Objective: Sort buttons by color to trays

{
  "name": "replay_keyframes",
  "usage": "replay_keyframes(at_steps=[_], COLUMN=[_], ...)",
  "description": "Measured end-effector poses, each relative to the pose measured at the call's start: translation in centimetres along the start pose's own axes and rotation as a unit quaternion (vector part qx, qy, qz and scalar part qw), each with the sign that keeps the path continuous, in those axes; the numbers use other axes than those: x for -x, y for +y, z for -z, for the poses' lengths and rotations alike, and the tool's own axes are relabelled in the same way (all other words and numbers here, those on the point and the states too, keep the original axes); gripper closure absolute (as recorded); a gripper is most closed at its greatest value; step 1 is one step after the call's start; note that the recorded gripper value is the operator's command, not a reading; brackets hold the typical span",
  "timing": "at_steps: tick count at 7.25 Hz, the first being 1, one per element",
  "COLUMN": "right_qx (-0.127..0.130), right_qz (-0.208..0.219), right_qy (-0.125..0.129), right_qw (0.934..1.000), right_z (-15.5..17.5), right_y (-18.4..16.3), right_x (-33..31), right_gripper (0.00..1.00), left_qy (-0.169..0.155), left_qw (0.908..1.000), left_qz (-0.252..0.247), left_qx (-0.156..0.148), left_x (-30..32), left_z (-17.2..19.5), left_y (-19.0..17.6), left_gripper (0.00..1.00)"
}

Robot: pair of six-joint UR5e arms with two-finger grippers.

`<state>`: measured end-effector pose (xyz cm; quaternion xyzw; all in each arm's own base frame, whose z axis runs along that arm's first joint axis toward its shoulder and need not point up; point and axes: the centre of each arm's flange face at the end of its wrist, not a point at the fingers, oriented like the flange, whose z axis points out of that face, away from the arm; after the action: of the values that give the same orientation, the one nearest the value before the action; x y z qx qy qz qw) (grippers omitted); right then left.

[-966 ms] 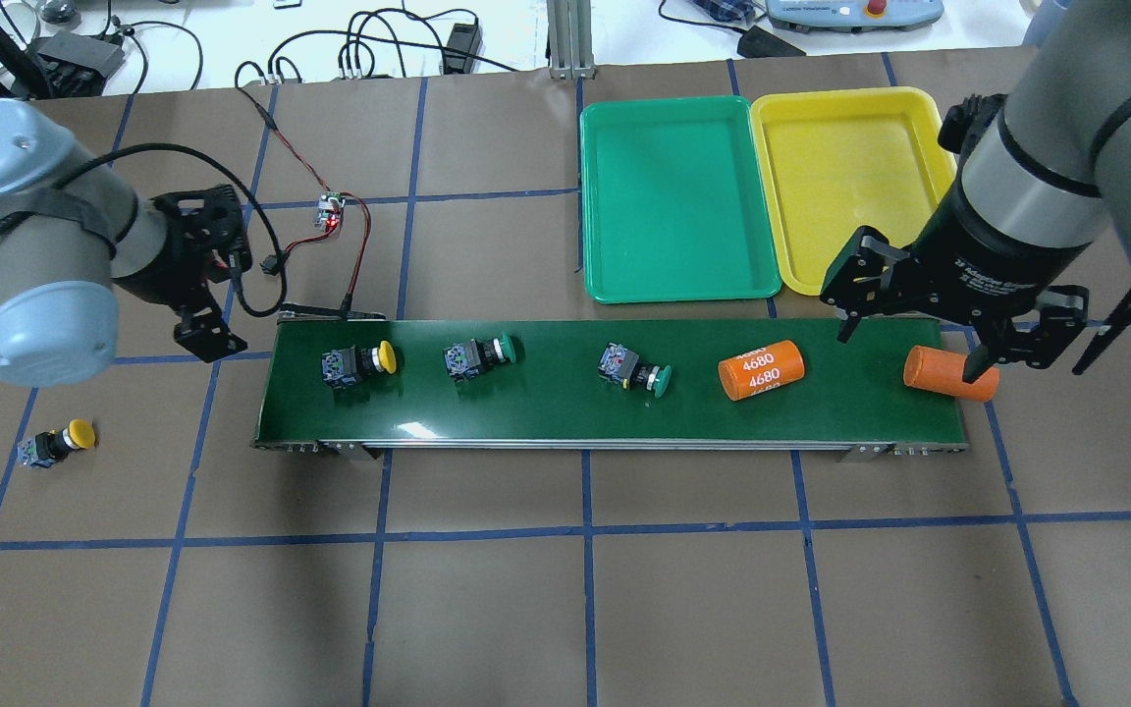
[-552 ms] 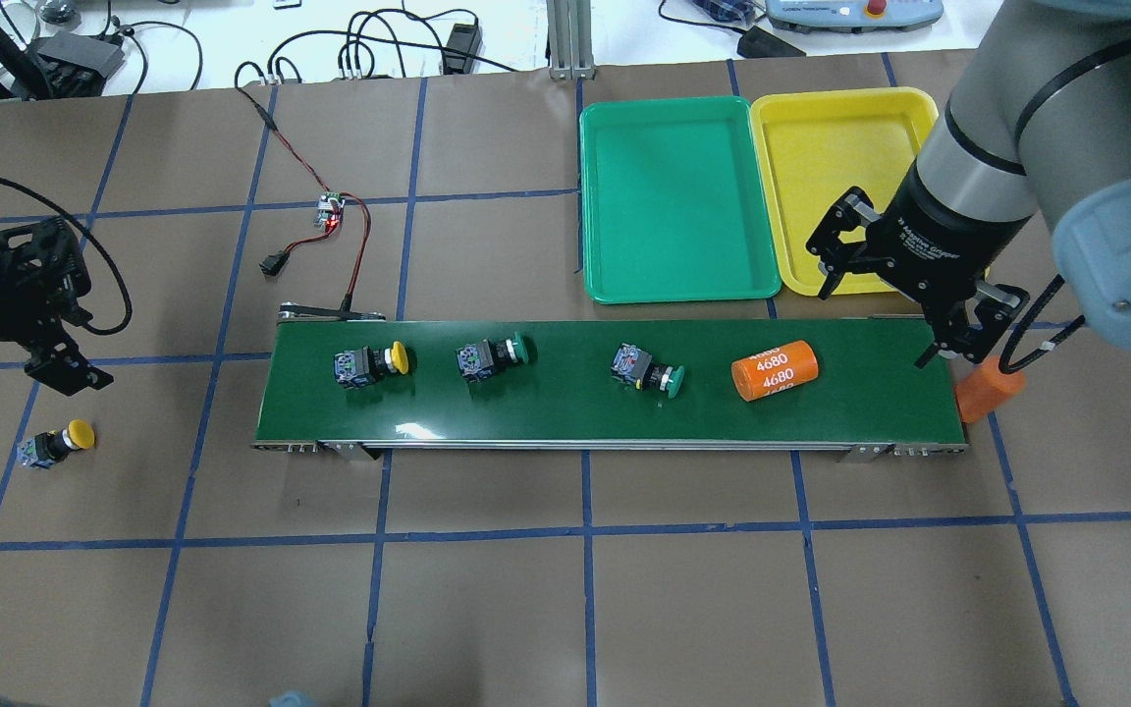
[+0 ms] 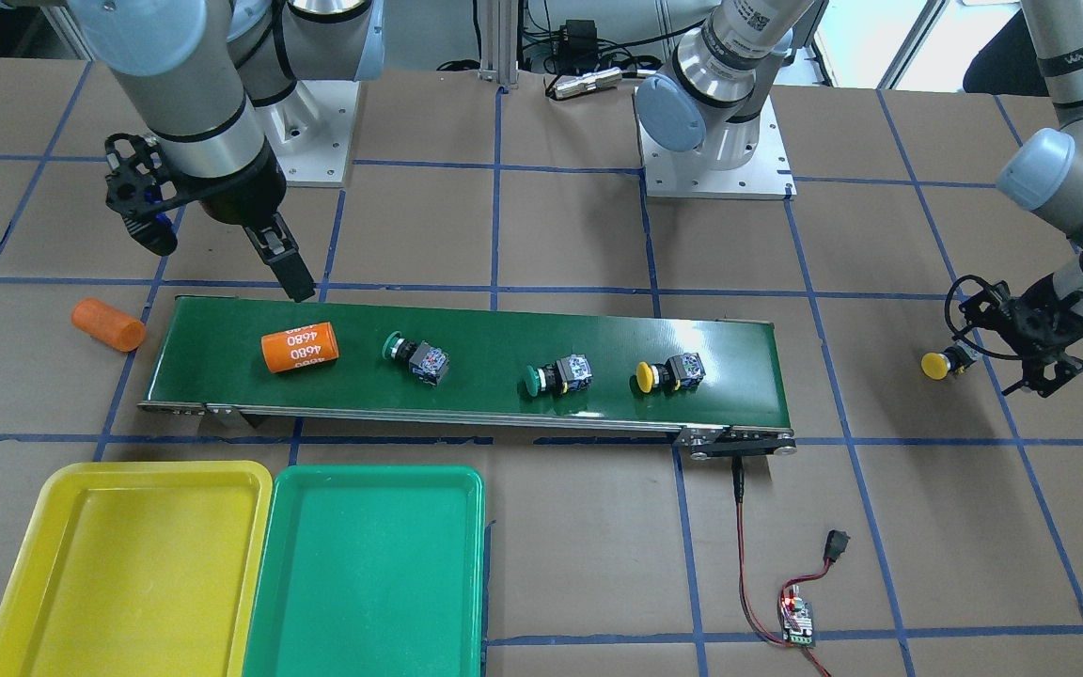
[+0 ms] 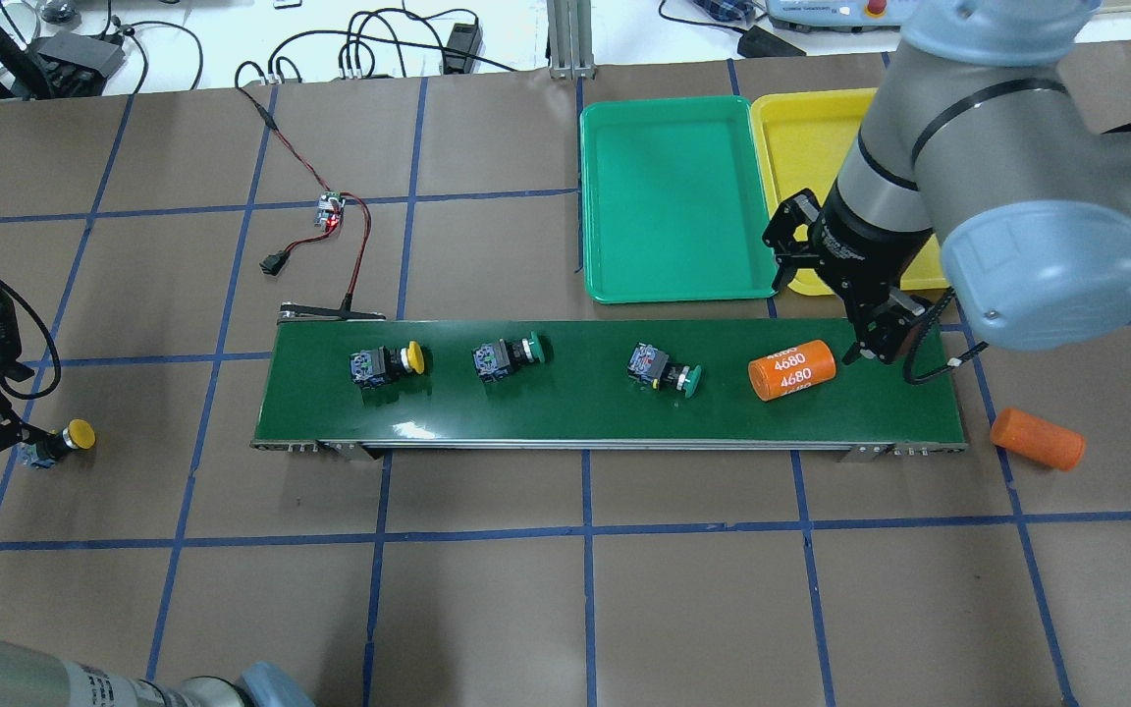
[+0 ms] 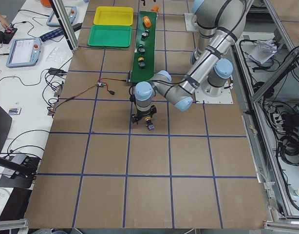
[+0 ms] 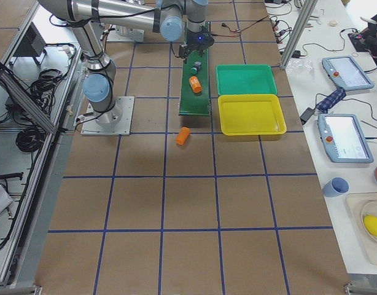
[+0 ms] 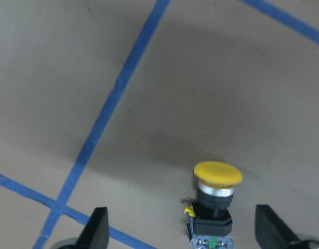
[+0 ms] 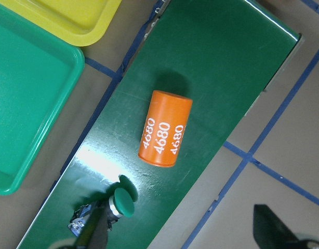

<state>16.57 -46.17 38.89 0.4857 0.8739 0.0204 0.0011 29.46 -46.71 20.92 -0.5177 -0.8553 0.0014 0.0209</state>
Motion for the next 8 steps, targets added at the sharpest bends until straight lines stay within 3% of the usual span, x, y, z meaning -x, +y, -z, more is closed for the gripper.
replay_keyframes(at_steps=[3,4,5,8], right_qx=[-0.005,-0.004,-0.003,0.002], right_qz=[-0.036,-0.061,-0.083,-0.113], right_qy=[-0.007,-0.005,-0.004,0.016], right_qw=[0.9993,0.9981,0.9965,0.9935], right_z=[-4.0,-5.2,-6.3,-9.4], right_y=[3.4,3.5,3.4,2.7], right_x=[3.8,4.6,5.2,6.2], right_gripper=[0.00,0.00,0.00,0.00], left_qy=[0.026,0.032,0.035,0.026], left_qw=[0.9996,0.9994,0.9991,0.9994], left_qz=[0.005,0.006,0.005,0.006], left_qx=[-0.008,-0.014,-0.023,-0.024], left_x=[-0.5,-1.0,-1.5,-1.6], left_z=[-2.8,-3.4,-3.8,-2.8], left_y=[1.7,1.6,1.4,1.0], left_gripper=[0.02,0.74,1.00,1.00])
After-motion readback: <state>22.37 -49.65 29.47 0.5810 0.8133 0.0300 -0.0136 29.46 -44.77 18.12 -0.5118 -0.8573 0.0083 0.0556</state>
